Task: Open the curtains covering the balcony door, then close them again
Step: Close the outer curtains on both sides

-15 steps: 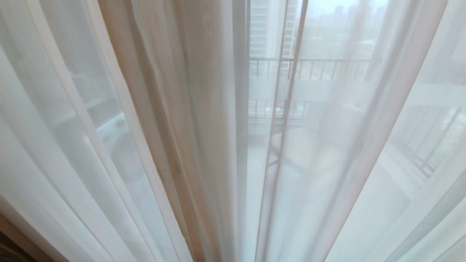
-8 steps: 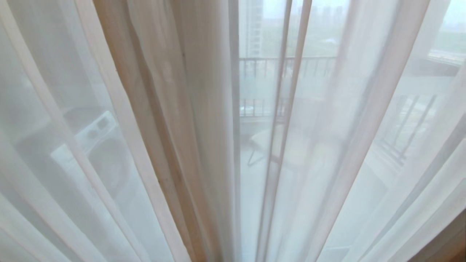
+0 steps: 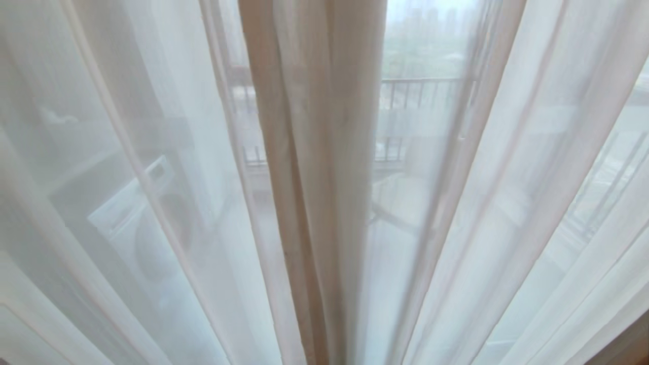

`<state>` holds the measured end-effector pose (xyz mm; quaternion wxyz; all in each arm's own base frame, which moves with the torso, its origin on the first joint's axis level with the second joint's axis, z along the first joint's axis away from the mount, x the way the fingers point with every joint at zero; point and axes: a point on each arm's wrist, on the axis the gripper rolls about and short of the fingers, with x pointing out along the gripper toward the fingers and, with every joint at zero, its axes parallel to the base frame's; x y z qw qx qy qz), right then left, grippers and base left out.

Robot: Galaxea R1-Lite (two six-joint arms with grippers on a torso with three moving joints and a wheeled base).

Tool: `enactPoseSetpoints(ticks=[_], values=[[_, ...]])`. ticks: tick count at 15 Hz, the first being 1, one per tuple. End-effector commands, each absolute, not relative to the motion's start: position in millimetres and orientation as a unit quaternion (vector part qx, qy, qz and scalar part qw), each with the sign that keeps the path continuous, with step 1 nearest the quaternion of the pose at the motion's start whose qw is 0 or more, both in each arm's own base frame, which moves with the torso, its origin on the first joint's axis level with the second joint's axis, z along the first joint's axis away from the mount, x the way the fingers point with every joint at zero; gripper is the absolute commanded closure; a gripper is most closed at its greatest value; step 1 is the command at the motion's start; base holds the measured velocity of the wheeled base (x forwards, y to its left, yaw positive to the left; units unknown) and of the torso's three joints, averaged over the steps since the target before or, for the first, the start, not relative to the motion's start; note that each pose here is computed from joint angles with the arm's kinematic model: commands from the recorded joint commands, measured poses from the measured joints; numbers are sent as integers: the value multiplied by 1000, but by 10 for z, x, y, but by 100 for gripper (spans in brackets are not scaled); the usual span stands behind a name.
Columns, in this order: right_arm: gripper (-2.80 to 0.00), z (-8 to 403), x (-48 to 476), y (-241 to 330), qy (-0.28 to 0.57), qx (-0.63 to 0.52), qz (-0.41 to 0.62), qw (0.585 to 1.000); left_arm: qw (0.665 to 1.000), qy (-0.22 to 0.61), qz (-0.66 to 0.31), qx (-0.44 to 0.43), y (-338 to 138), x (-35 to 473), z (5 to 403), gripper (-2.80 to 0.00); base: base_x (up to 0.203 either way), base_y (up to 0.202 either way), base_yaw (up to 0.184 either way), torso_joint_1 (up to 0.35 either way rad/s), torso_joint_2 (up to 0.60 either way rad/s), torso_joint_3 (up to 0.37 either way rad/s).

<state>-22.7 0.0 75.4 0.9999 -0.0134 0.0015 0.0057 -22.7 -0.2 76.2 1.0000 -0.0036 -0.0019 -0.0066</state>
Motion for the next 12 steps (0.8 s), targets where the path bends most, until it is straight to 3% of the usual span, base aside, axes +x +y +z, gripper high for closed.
enactPoseSetpoints(ticks=[1, 12], values=[[0, 754, -227, 0, 1, -14, 6, 1000, 1000, -3, -7, -4, -2, -228, 761, 0, 0, 191, 3, 3, -2, 6], [0, 754, -227, 0, 2, -5, 6, 1000, 1000, -2, -7, -4, -2, -228, 760, 0, 0, 191, 2, 3, 2, 3]])
